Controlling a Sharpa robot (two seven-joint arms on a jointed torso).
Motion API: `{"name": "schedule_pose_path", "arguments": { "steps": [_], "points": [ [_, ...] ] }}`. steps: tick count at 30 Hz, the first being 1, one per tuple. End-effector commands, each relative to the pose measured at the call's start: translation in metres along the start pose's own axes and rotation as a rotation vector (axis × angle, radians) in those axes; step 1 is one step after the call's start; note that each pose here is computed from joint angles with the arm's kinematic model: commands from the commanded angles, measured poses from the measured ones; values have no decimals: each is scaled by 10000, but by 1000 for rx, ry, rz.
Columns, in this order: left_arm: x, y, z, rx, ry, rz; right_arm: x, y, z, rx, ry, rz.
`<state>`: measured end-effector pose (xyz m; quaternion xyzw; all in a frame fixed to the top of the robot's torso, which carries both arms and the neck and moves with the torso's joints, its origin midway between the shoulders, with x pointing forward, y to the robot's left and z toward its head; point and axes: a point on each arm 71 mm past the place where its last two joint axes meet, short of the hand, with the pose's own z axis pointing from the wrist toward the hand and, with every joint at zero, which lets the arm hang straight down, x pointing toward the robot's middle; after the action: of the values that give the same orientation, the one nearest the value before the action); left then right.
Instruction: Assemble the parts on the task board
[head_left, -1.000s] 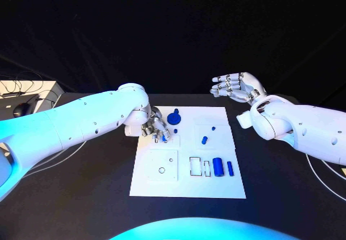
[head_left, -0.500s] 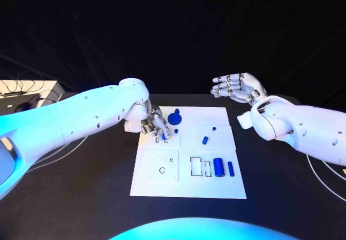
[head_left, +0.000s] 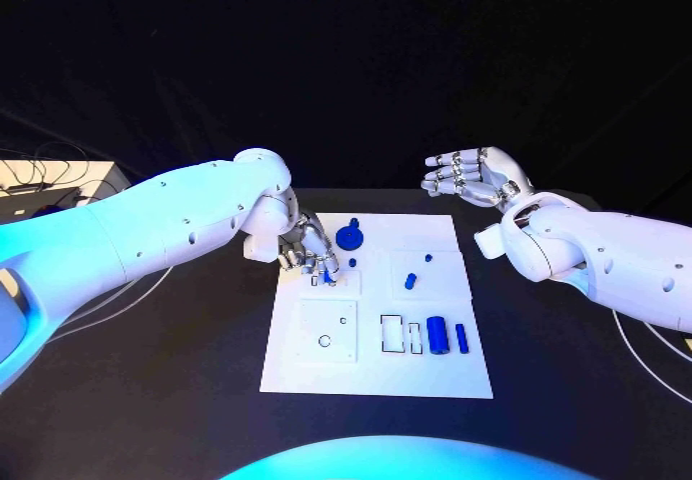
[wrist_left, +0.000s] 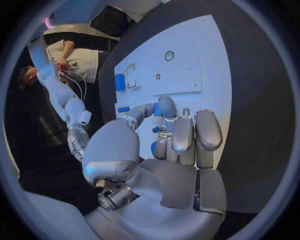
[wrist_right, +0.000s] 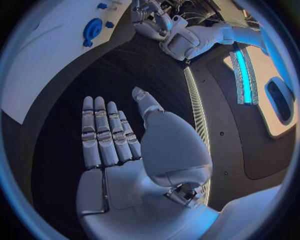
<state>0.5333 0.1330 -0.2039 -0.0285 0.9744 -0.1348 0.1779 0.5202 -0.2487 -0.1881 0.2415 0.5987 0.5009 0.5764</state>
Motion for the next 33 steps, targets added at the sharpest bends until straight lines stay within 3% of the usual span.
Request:
{"name": "schedule_pose_path", "arguments": {
  "steps": [1,16,33],
  "points": [
    [27,-41,4,20,45,4,14,6,2,-8,14,-2],
    [-19,-106,89,-20,-9,36,29,16,3,-11,17,-2],
    [-56,-36,134,-62,2,49,30,23,-4,-13,19,-3]
  ]
}}
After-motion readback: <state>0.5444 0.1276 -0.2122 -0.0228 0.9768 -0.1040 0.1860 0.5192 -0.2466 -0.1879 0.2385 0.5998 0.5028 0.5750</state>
